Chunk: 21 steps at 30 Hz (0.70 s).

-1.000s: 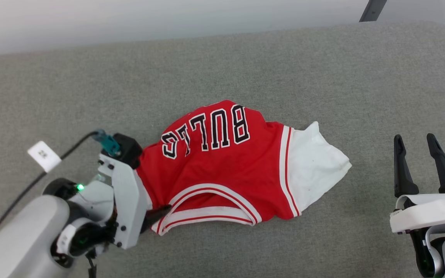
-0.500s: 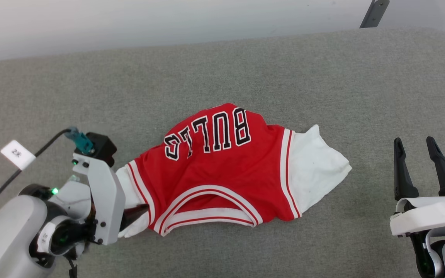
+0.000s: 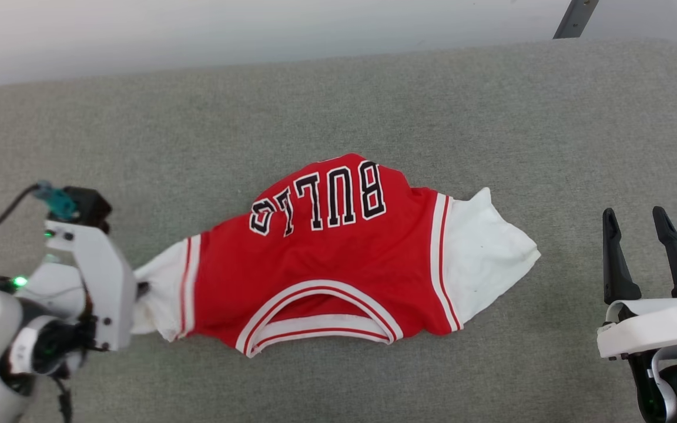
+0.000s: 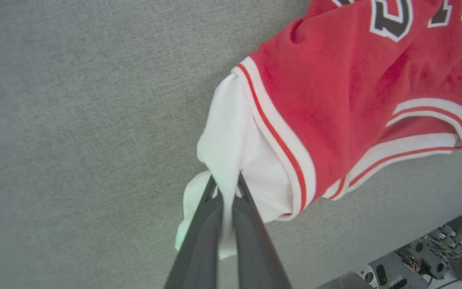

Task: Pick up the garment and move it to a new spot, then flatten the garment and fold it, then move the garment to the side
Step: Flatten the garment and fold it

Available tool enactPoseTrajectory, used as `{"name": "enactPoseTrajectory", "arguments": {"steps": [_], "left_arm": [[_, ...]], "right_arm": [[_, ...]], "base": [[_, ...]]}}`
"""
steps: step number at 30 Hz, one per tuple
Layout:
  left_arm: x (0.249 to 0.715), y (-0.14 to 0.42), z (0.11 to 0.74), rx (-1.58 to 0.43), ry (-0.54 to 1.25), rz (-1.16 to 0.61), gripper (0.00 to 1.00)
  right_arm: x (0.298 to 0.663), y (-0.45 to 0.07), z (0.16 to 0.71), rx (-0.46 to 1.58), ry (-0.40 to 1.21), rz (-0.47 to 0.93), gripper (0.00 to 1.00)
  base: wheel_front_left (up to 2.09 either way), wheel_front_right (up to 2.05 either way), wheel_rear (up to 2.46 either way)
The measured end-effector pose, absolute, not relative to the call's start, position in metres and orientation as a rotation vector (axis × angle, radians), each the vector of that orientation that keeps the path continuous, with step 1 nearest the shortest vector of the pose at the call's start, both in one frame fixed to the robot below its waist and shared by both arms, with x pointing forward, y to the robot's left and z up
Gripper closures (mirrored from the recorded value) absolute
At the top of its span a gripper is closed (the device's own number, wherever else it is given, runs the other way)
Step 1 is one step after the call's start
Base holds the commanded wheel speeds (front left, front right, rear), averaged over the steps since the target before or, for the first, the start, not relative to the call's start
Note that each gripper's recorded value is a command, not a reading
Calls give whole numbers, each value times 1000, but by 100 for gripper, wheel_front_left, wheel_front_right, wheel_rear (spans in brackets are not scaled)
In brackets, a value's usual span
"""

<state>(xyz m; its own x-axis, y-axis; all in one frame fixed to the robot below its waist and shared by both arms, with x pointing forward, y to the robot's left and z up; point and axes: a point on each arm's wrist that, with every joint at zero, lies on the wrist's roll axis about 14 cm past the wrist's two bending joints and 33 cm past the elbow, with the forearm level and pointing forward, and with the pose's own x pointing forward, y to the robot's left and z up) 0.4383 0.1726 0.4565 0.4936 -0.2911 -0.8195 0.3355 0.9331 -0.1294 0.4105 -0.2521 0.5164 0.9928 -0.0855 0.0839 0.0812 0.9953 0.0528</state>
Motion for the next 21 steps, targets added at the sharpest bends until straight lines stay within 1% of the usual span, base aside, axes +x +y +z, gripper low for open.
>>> {"name": "enactPoseTrajectory", "arguments": {"steps": [3, 12, 13, 14, 15, 16, 21], "left_arm": [[445, 190, 452, 69, 968, -333, 100], [447, 224, 416, 64, 1007, -243, 100], [448, 226, 414, 55, 1006, -237, 98], [448, 227, 411, 45, 1007, -230, 87], [449, 227, 410, 38, 1005, -229, 60], [451, 227, 409, 28, 999, -225, 0], [456, 229, 411, 10, 977, -217, 0]], "right_arm": [[412, -251, 515, 49, -80, -81, 0], [417, -249, 512, 42, -70, -70, 0], [417, -249, 512, 41, -70, -69, 0], [418, -249, 512, 41, -71, -68, 0], [418, -249, 513, 40, -71, -67, 0], [419, -249, 514, 39, -73, -66, 0], [419, -250, 515, 32, -75, -61, 0]], "base": [[0, 0, 0], [0, 0, 0], [0, 0, 0], [0, 0, 0], [0, 0, 0], [0, 0, 0], [0, 0, 0]]}}
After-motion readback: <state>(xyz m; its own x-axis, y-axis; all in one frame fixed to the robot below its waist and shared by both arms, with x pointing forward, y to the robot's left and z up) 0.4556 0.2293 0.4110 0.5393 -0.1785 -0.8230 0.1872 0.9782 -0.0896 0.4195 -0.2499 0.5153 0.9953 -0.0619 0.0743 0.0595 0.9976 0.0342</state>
